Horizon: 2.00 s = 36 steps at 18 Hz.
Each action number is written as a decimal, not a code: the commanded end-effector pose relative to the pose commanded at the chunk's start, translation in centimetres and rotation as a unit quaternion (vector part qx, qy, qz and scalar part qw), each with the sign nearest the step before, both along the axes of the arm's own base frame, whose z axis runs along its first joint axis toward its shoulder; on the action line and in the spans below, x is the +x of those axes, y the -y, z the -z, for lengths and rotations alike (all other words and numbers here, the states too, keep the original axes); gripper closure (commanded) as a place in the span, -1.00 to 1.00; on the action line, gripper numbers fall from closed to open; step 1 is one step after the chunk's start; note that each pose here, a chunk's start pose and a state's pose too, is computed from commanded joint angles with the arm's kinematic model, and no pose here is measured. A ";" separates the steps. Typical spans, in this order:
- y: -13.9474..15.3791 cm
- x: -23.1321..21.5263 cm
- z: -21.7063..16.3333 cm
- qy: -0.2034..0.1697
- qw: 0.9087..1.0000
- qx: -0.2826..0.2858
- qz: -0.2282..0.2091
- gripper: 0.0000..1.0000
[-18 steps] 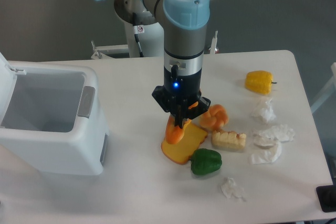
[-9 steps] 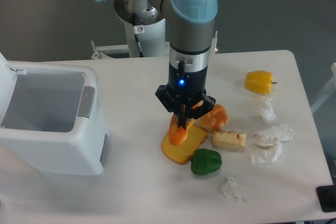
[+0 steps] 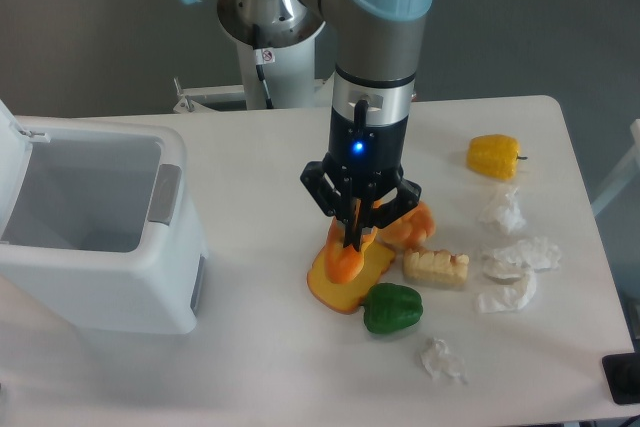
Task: Place the long bread in the trash can
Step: 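Lower the gripper onto the orange bread roll and close it, then lift the gripped orange bread roll up off the table, then carry the orange bread roll over to the white trash bin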
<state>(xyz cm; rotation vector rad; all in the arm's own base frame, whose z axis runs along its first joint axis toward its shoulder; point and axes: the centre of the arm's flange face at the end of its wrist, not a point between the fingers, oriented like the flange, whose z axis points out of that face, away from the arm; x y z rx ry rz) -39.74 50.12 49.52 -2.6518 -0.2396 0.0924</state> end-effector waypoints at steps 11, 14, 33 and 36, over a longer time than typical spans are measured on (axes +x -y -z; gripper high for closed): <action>0.5 3.6 -8.0 0.006 0.991 0.132 -0.004 0.99; 1.1 4.7 -10.1 0.006 0.988 0.154 -0.008 0.99; 4.7 12.4 -18.7 0.009 0.970 0.242 -0.016 0.99; 4.1 13.5 -19.3 0.023 0.967 0.253 -0.008 0.99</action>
